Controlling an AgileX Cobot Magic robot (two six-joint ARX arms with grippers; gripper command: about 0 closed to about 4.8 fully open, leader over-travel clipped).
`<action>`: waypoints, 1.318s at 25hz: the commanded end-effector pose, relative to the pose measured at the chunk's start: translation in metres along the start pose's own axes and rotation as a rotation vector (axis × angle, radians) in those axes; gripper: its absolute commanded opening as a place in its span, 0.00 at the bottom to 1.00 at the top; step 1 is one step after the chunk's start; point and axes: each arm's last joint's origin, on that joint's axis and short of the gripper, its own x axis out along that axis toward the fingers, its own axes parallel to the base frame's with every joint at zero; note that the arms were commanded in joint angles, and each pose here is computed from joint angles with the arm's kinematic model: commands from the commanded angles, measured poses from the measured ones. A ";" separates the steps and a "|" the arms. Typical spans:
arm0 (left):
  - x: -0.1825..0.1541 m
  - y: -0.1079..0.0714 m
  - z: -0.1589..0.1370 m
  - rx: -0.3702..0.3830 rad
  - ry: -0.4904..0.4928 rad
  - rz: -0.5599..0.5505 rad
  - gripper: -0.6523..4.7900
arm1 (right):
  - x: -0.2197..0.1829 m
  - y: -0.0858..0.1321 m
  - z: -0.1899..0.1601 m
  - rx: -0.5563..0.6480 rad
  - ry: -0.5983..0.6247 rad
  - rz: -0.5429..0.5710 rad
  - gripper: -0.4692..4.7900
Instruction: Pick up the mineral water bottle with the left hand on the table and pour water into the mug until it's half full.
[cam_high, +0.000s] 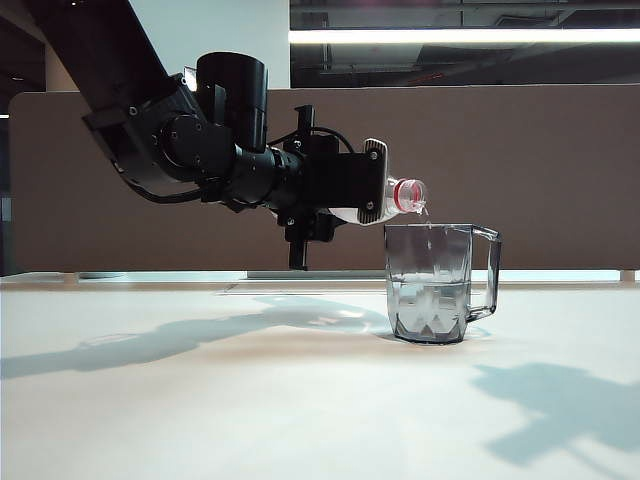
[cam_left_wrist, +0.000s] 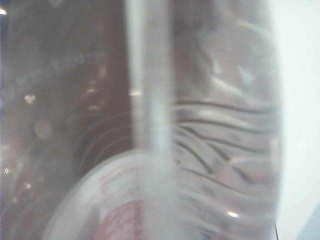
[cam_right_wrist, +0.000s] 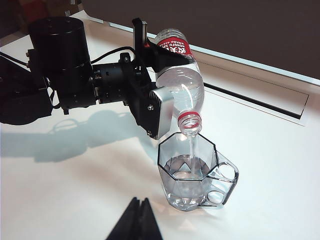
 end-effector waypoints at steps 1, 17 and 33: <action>-0.001 0.012 0.000 0.010 -0.001 0.062 0.51 | -0.002 0.000 0.004 -0.003 -0.026 0.003 0.09; -0.002 0.014 0.000 -0.227 -0.010 0.066 0.51 | -0.002 0.000 0.004 -0.003 -0.027 0.002 0.09; -0.058 0.054 -0.035 -1.129 0.084 0.047 0.51 | -0.002 0.000 0.004 -0.003 -0.031 0.002 0.09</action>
